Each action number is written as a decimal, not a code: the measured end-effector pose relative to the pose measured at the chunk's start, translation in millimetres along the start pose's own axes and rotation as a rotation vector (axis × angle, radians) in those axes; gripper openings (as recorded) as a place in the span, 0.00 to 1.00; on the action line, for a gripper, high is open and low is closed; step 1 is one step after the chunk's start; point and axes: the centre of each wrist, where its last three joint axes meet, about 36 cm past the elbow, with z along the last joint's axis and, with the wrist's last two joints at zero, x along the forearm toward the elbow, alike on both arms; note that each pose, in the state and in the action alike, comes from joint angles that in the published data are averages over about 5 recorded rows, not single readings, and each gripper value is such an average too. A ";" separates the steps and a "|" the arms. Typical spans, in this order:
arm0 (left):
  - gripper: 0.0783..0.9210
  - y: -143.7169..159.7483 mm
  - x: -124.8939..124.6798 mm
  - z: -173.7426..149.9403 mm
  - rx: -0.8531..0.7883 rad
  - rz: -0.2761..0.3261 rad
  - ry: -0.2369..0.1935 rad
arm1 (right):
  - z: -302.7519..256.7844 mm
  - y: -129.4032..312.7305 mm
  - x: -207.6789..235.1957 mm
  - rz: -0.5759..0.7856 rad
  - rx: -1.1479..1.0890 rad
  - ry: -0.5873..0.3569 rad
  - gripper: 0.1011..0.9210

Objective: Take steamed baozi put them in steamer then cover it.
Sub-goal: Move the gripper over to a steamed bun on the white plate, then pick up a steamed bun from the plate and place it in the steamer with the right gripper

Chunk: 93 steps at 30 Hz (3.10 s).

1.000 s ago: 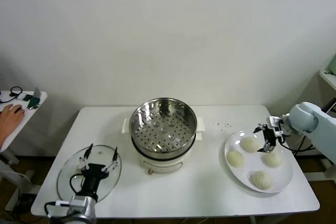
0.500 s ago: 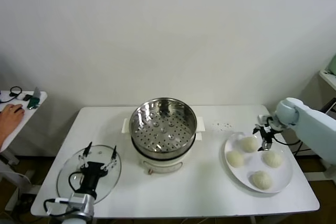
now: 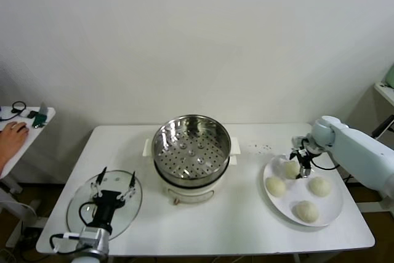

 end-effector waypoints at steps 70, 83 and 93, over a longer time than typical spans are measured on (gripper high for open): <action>0.88 10.5 12.1 1.8 -0.009 0.037 0.006 | -438.6 -61.1 158.7 0.148 1.504 0.067 0.76; 0.88 10.4 14.7 3.9 -0.007 0.042 0.013 | -456.3 -57.9 123.2 0.110 1.537 0.069 0.77; 0.88 9.9 15.8 6.7 -0.005 0.042 0.019 | -451.0 -62.5 114.8 0.096 1.515 0.080 0.81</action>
